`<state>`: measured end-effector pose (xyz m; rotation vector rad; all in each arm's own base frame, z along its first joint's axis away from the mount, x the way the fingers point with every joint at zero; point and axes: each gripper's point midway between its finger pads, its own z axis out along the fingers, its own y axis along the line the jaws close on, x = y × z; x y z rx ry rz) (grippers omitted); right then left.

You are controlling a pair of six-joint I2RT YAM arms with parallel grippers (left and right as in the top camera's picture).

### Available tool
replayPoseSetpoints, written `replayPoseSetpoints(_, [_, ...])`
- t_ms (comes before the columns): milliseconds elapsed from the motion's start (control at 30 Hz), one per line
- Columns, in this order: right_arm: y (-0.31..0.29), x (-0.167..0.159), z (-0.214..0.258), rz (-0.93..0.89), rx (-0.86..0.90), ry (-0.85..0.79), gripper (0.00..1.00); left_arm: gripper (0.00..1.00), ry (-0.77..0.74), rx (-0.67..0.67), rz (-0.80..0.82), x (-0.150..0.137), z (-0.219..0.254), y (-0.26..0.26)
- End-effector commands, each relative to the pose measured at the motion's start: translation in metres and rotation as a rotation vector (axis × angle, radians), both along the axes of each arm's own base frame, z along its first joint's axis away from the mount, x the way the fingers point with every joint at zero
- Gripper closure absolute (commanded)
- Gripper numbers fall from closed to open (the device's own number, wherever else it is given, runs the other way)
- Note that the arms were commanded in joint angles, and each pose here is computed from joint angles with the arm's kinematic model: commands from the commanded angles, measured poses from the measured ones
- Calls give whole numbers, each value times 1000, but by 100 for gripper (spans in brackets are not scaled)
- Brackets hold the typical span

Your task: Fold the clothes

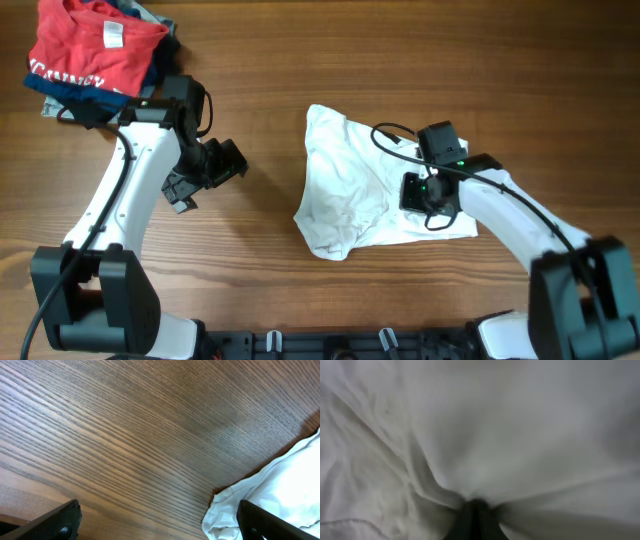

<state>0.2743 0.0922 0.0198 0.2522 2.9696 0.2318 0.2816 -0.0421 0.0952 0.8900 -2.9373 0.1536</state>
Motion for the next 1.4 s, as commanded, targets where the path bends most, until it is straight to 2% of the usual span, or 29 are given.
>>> replayPoseSetpoints(0, [-2, 32, 70, -26, 12, -212, 80, 0, 4, -8, -11, -2, -1, -1])
replayPoseSetpoints(33, [-1, 38, 88, -18, 24, -272, 59, 0, 3, -8, -11, -1, -1, -1])
replayPoseSetpoints(67, [0, 43, 101, -11, 36, -321, 44, 0, -4, -9, -12, 0, -1, -1])
replayPoseSetpoints(100, [1, 47, 111, -8, 46, -365, 37, 0, -8, -9, -12, 2, -1, -1])
replayPoseSetpoints(167, [3, 57, 119, -2, 51, -419, 37, 0, -27, -11, -12, 6, -1, -2])
replayPoseSetpoints(233, [1, 72, 110, -19, 39, -431, 69, 0, -31, -11, -11, 7, -1, -2])
replayPoseSetpoints(300, [-3, 79, 90, -48, 32, -386, 90, 0, -29, -10, -12, 6, -1, -2])
replayPoseSetpoints(333, [-5, 80, 78, -66, 28, -355, 93, 0, -26, -10, -11, 6, -1, -2])
replayPoseSetpoints(433, [-7, 78, 38, -72, 5, -247, 95, 0, -22, -10, -11, 5, -1, -2])
replayPoseSetpoints(533, [-3, 82, 6, -51, 3, -192, 94, 0, -22, -10, -12, 5, -1, -2])
replayPoseSetpoints(600, [2, 90, -2, -17, 14, -208, 72, 0, -23, -11, -16, 5, -1, -2])
replayPoseSetpoints(667, [6, 98, 8, 0, 30, -245, 40, 0, -29, -24, -47, 5, -1, -4])
replayPoseSetpoints(733, [8, 110, 46, 10, 39, -300, 24, 0, -47, -58, -94, 8, 0, -10])
replayPoseSetpoints(767, [7, 115, 72, 16, 44, -341, 17, 0, -57, -62, -94, 11, 0, -10])
replayPoseSetpoints(800, [6, 118, 106, 16, 50, -395, 7, 0, -71, -68, -94, 14, 0, -12])
replayPoseSetpoints(833, [4, 120, 136, 22, 54, -445, 2, 0, -79, -79, -95, 16, 1, -14])
replayPoseSetpoints(933, [0, 109, 233, 81, 52, -636, 0, 0, -110, -159, -147, 24, 0, -28])
replayPoseSetpoints(1033, [-7, 74, 298, 87, 69, -783, 0, 0, -114, -213, -201, 28, -12, -37])
replayPoseSetpoints(1100, [-12, 52, 313, 85, 74, -813, 0, 0, -113, -239, -201, 30, -23, -41])
replayPoseSetpoints(1233, [-20, 10, 331, 85, 79, -842, 0, 0, -169, -442, -301, 38, -25, -73])
replayPoseSetpoints(1367, [-25, -11, 322, 87, 70, -787, 1, 0, -241, -482, -337, 51, -21, -87])
